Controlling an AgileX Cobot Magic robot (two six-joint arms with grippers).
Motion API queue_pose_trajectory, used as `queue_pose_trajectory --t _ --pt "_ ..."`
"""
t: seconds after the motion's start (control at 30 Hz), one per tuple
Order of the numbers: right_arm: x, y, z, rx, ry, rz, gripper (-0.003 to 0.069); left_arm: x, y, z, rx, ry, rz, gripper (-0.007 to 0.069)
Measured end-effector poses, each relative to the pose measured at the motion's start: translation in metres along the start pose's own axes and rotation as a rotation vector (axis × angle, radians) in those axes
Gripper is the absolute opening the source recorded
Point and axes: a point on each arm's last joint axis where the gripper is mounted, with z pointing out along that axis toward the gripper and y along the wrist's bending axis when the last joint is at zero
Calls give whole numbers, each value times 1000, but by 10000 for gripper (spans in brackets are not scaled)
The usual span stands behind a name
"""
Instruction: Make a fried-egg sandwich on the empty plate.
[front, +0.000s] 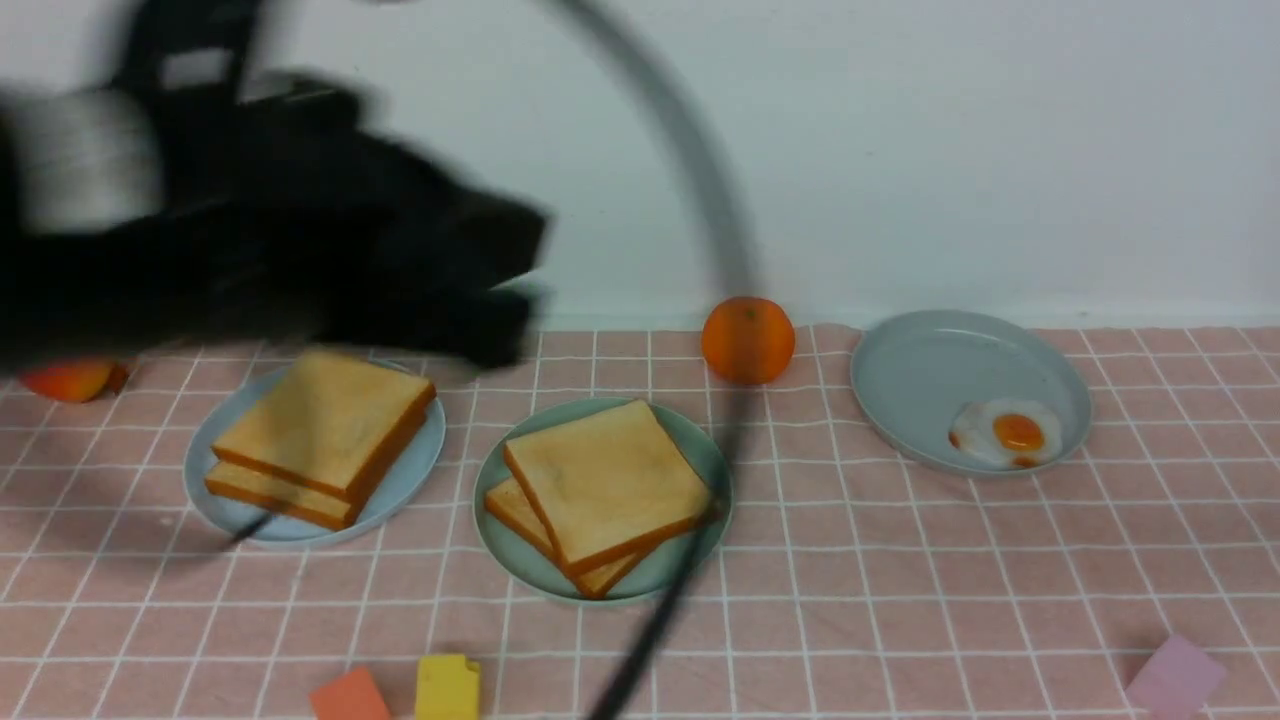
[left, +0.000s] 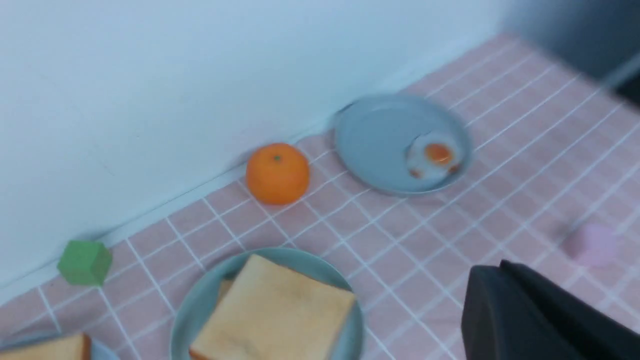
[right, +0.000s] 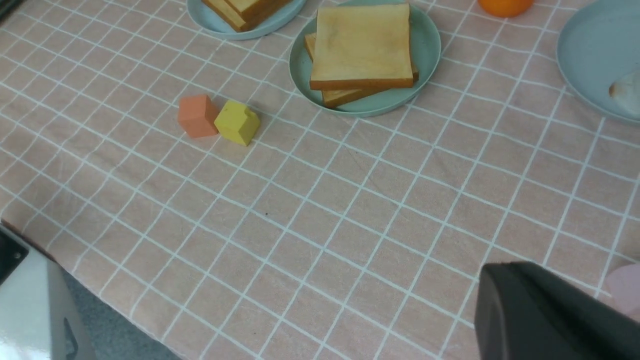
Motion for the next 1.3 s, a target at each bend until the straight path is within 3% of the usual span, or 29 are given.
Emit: queue_pose_trajectory --t 0.3,0.5,1.07,1.3 --pt "1 -3 0 31 9 -14 3 93 2 -58 31 -122 -82 -13" --pt "4 -3 0 29 41 -13 5 127 5 -77 31 -273 -89 -13" --pt "5 -2 -2 28 38 -9 15 142 6 -74 27 -245 -89 -13" --pt "9 -9 -12 154 -68 20 10 142 6 -74 27 -242 -89 -13"
